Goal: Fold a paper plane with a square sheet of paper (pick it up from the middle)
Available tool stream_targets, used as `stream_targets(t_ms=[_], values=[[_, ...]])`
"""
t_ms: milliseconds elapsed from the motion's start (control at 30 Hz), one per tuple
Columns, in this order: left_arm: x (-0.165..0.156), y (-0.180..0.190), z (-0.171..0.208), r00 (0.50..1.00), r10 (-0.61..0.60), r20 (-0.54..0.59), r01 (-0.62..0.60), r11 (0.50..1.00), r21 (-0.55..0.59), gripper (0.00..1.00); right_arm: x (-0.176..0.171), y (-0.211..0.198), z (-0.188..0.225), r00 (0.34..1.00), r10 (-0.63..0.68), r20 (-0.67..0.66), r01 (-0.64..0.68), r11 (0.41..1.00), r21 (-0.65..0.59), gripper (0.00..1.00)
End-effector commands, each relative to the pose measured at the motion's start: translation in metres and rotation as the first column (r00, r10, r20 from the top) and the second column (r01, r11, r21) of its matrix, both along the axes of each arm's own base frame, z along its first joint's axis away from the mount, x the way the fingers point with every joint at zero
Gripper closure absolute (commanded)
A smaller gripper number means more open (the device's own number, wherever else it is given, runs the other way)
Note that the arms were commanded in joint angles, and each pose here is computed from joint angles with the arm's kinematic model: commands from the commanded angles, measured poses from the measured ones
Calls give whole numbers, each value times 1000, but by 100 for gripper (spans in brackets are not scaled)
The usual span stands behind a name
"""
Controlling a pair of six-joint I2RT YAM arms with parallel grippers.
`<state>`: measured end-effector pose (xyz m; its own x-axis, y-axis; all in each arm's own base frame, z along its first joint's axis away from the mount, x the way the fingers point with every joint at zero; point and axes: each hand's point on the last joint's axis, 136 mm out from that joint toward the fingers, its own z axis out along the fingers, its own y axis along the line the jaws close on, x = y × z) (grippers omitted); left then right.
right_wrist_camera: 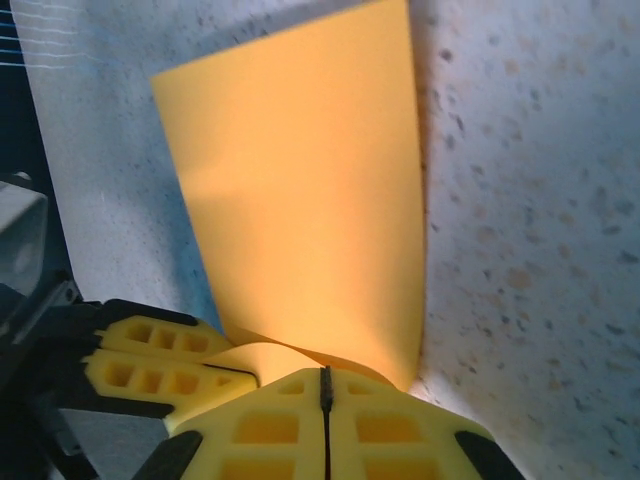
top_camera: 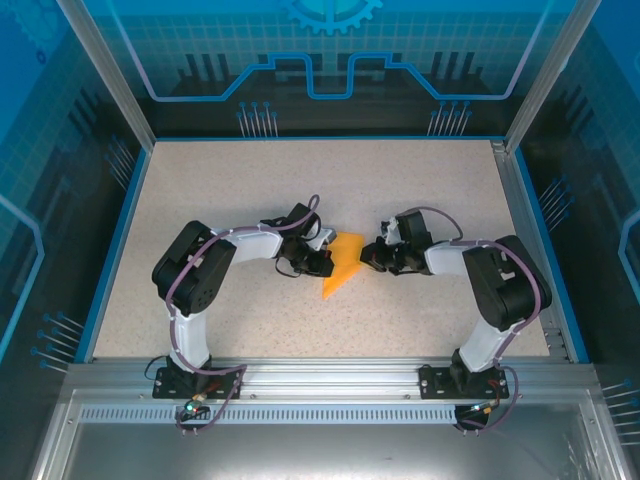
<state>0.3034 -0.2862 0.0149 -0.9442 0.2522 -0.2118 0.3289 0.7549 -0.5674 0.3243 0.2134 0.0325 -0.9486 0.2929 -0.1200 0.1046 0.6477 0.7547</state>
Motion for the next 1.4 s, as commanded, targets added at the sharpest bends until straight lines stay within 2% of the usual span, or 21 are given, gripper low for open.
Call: stream_targets(t_ms=[0, 367, 567, 700, 800, 1033, 1200, 1367], values=[[-15, 11, -23, 997, -8, -74, 13, 997, 71, 94, 2, -3, -1, 1000, 10, -11, -10, 1000, -5, 94], [-15, 11, -22, 997, -9, -72, 15, 997, 73, 94, -13, -15, -41, 993, -33, -110, 26, 997, -68, 94], [-14, 12, -22, 997, -7, -73, 13, 997, 72, 94, -3, -9, -8, 1000, 7, -28, -9, 998, -61, 92], [-14, 11, -22, 997, -8, -73, 13, 998, 69, 94, -2, 12, 21, 996, 77, 40, -77, 997, -14, 91], [-14, 11, -21, 997, -7, -73, 12, 998, 69, 94, -6, 24, 21, 994, 101, 37, -100, 995, -18, 92], [-14, 10, -19, 997, -9, -70, 14, 998, 64, 93, -16, 41, 2, 989, 145, -7, -145, 989, 0, 92], [-13, 9, -17, 998, -6, -68, 10, 998, 59, 92, -22, 38, -24, 988, 139, -68, -142, 989, -33, 93], [-12, 9, -7, 998, 6, -59, -3, 999, 52, 86, -29, 33, -38, 987, 129, -101, -135, 989, -55, 94]])
